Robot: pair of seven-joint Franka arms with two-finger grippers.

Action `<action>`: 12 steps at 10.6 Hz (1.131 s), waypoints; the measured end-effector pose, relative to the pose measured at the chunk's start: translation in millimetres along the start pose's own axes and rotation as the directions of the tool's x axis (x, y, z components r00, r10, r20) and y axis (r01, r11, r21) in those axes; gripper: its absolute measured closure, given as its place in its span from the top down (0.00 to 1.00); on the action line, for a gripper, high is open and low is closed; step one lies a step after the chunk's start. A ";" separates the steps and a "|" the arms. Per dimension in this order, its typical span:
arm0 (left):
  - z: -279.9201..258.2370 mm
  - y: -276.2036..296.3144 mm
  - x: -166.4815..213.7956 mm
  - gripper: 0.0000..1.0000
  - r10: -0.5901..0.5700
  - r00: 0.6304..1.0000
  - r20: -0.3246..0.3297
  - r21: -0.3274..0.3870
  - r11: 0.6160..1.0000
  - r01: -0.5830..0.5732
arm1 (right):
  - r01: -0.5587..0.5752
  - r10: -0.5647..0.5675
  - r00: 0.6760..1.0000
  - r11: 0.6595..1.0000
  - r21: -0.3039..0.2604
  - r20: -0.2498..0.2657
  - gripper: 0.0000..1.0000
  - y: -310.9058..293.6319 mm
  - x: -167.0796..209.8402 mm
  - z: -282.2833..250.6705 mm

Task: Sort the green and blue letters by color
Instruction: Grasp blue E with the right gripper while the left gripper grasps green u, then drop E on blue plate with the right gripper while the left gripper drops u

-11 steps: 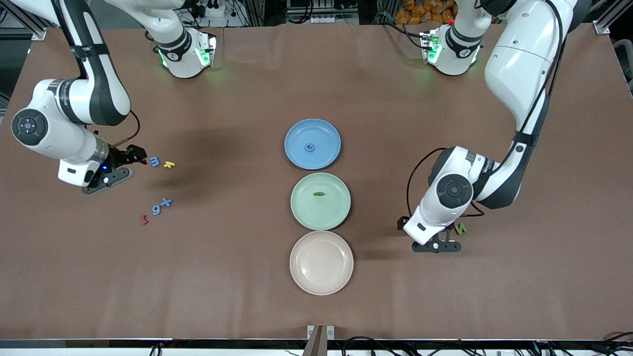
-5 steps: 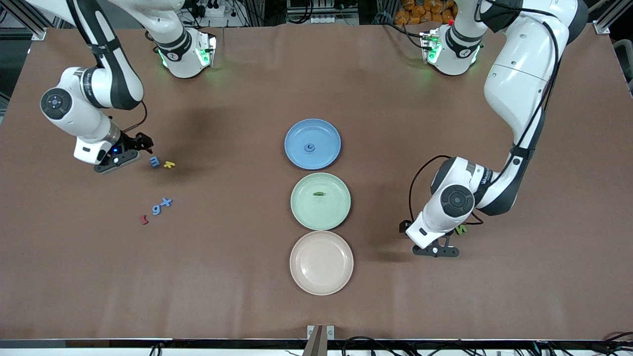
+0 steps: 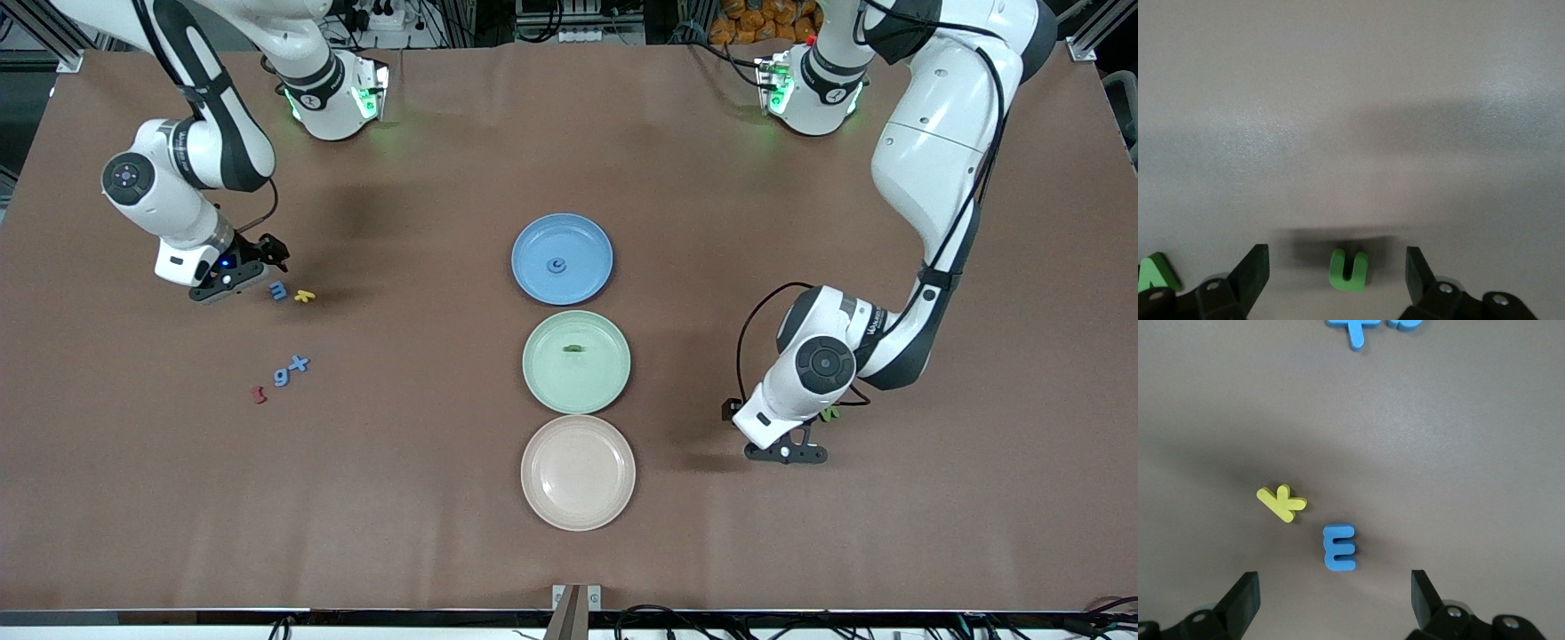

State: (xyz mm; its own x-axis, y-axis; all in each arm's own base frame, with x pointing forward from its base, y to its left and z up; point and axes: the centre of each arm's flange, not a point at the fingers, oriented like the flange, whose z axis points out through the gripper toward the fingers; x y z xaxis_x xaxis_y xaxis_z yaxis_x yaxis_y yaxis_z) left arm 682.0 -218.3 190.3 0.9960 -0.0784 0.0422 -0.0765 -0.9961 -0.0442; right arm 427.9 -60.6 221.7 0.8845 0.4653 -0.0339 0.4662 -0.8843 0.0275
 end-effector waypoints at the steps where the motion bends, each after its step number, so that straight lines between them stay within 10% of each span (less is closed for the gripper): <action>1: 0.0 -0.4 0.1 0.92 -0.001 1.000 0.000 0.000 1.000 0.001 | -0.001 0.002 1.000 1.000 0.003 -0.001 1.00 -0.2 -1.1 9.0; 8: 9.0 1.4 -3.8 0.86 -0.032 0.999 0.031 -0.033 0.999 0.033 | -0.012 0.012 1.000 1.000 0.022 -0.003 1.00 0.0 -9.1 56.4; 12: 12.1 1.1 -5.7 0.75 -0.040 0.998 0.042 -0.040 0.998 0.042 | -0.008 0.009 1.000 1.000 0.015 -0.015 0.71 1.0 -6.5 56.6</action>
State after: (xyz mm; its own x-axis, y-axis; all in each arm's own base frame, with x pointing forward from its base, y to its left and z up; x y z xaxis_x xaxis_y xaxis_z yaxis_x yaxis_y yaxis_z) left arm 676.8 -218.4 177.9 0.9993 -0.0365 0.0023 -0.0365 -0.9993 -0.0028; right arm 421.7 -66.8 165.4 0.8886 0.4582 -0.0183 0.4585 -0.8886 0.0131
